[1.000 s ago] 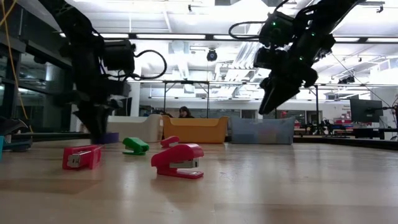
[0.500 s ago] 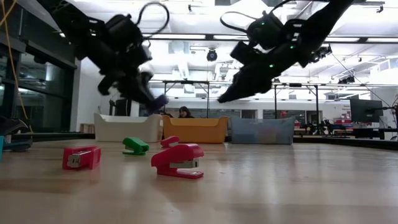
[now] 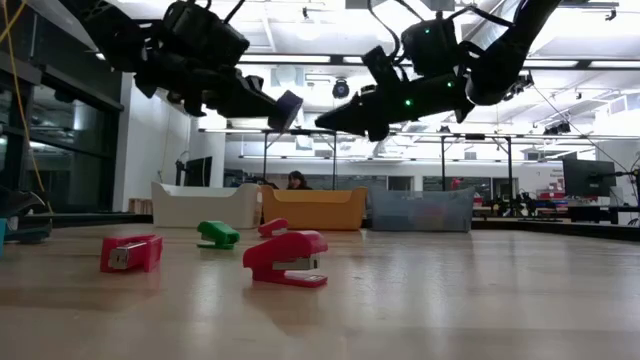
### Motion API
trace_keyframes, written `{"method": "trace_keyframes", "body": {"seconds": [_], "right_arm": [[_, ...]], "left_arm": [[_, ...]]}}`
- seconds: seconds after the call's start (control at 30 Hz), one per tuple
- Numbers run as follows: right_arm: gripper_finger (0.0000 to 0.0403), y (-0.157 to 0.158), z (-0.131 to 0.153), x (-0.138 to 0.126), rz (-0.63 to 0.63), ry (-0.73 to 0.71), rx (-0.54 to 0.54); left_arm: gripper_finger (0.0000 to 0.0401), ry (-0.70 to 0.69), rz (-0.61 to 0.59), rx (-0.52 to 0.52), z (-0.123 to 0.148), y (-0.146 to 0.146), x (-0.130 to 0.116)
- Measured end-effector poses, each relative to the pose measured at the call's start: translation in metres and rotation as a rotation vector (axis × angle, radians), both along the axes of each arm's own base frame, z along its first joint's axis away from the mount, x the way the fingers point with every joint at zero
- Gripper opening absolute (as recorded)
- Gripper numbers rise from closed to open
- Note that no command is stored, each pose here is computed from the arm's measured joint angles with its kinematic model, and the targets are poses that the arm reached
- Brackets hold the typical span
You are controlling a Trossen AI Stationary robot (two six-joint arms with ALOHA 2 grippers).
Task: Pick and place Stapler, Stapler remover, tape
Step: Put the purple tape into the gray bin
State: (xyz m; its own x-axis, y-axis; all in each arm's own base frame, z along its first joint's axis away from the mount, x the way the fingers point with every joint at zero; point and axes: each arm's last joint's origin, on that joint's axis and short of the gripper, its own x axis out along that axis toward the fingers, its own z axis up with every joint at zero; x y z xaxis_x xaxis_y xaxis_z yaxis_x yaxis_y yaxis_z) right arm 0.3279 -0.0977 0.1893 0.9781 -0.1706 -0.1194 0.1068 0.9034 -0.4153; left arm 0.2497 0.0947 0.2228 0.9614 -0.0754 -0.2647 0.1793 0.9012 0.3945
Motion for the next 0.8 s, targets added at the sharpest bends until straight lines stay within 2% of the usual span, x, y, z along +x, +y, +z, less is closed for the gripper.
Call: {"method": "trace_keyframes", "body": {"seconds": [0.4,0.67,0.8], "right_arm": [[0.0169,0.002,0.010,0.001,0.078,-0.090,-0.114],[0.0169,0.003,0.012,0.001,0.121,-0.117,-0.137],[0.0169,0.000,0.007,0.010,0.123,-0.115,-0.136]], "left_arm": [[0.0033,-0.036,-0.039,-0.013,0.003,-0.001,0.001],[0.0033,-0.046,-0.050,-0.009,0.004,-0.001,0.001],[0.0033,-0.048,-0.057,-0.010,0.004,-0.001,0.001]]}}
